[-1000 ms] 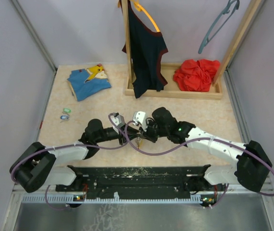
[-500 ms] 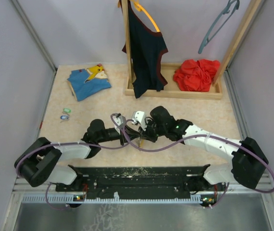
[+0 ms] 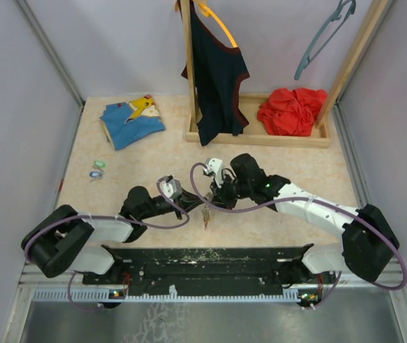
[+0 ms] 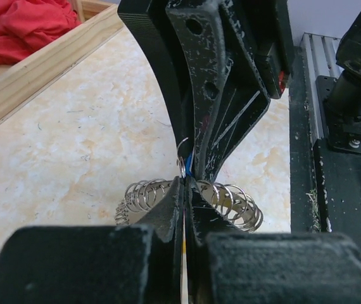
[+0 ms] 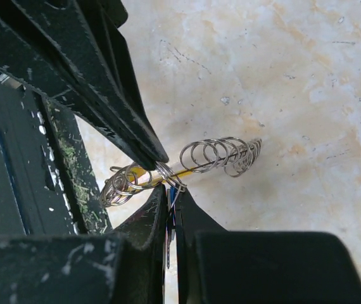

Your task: Put the keys on the keyring

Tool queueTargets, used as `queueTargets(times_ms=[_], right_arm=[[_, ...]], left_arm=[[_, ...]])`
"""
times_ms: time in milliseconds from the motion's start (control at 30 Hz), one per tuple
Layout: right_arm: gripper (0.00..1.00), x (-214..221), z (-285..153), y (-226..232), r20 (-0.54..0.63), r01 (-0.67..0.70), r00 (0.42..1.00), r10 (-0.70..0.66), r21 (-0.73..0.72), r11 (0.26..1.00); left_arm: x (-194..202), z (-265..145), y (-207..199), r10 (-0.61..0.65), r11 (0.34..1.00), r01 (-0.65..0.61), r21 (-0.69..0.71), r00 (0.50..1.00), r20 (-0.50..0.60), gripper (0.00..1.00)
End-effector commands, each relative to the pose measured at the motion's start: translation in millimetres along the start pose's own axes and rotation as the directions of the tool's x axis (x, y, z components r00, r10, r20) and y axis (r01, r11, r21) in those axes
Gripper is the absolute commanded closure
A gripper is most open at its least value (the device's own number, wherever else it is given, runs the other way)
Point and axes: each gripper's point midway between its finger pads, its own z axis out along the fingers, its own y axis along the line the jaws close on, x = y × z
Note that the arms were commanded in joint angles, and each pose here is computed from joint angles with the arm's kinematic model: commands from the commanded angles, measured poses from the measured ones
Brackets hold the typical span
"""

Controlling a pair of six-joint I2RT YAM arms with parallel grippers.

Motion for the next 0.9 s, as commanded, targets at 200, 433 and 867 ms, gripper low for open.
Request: queueTargets(times_ms=[200,433,867], right_arm=[[1.0,16.7,11.2,-16.0,-0.037,-0.133,0.99,0.133,-0.003,0.991],[1.0,-6.9,-0.7,-11.6,0.016,-0.059,0.998,0.059,-0.017,0.998],[1.0,-36.7,-9.1,7.2,0.047,0.031,0.998,-0.03,-0.019,0.999]], left_arm=[[-3.2,-6.4,-5.4,0.025,1.0,-0.025,0.005,0.998,0.06,1.0],[-1.0,-4.0,-2.9,-0.009,1.0,0.009,-0.002,0.999,0.039,0.71],[-7.1,5.1,-2.7,-0.139,0.99,0.139,0.0,0.99,0.001,0.5]])
